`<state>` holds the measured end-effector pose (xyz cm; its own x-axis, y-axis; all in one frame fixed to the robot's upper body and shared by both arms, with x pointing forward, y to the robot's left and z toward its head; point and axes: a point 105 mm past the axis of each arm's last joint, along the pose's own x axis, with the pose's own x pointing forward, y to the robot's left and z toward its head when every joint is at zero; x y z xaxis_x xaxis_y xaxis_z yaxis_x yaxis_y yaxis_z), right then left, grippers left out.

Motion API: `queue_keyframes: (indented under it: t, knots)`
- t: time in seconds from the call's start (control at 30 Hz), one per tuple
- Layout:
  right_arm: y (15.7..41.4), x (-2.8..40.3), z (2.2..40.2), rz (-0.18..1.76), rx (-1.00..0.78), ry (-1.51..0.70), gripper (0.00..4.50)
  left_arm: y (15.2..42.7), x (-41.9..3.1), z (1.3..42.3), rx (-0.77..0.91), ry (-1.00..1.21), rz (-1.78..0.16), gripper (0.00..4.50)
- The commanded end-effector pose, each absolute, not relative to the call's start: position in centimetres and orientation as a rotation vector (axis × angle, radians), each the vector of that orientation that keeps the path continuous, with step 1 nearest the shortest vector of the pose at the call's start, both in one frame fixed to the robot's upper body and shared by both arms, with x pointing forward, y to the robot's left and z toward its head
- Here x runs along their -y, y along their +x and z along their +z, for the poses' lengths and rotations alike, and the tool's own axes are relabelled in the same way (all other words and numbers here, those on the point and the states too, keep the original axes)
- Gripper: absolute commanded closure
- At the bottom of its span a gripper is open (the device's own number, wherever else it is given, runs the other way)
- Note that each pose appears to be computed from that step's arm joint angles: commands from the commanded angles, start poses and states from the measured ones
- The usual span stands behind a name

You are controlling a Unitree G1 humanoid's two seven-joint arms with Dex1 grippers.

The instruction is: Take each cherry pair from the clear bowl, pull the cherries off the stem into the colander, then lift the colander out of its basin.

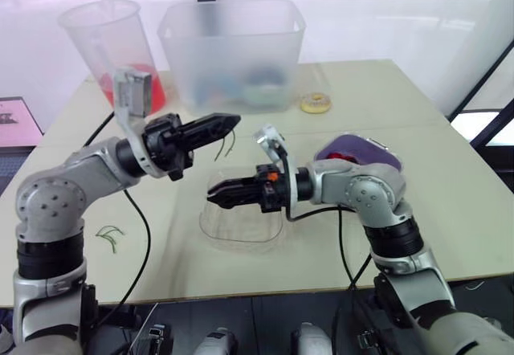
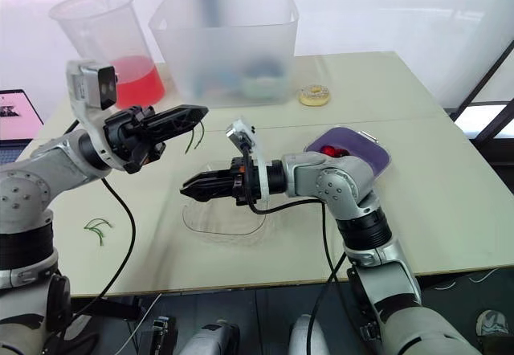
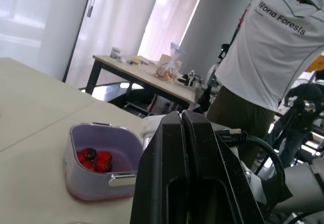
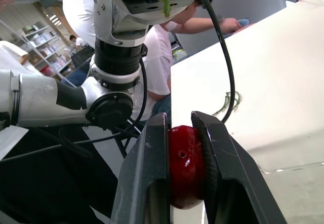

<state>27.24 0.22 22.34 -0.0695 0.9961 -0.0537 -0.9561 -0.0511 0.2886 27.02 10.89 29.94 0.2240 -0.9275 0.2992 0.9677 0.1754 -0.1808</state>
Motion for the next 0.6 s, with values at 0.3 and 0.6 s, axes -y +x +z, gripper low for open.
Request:
queue_keyframes:
  t: [0.3,0.6]
  knots:
    - [37.3,18.7,25.4,0.897,-0.254,-0.243,3.91,27.0,-13.7,31.0,0.211,-0.327,-1.248,4.5]
    - [38.9,22.7,24.6,0.798,-0.303,-0.286,3.91,26.7,-14.1,30.3,0.204,-0.326,-1.214,4.5]
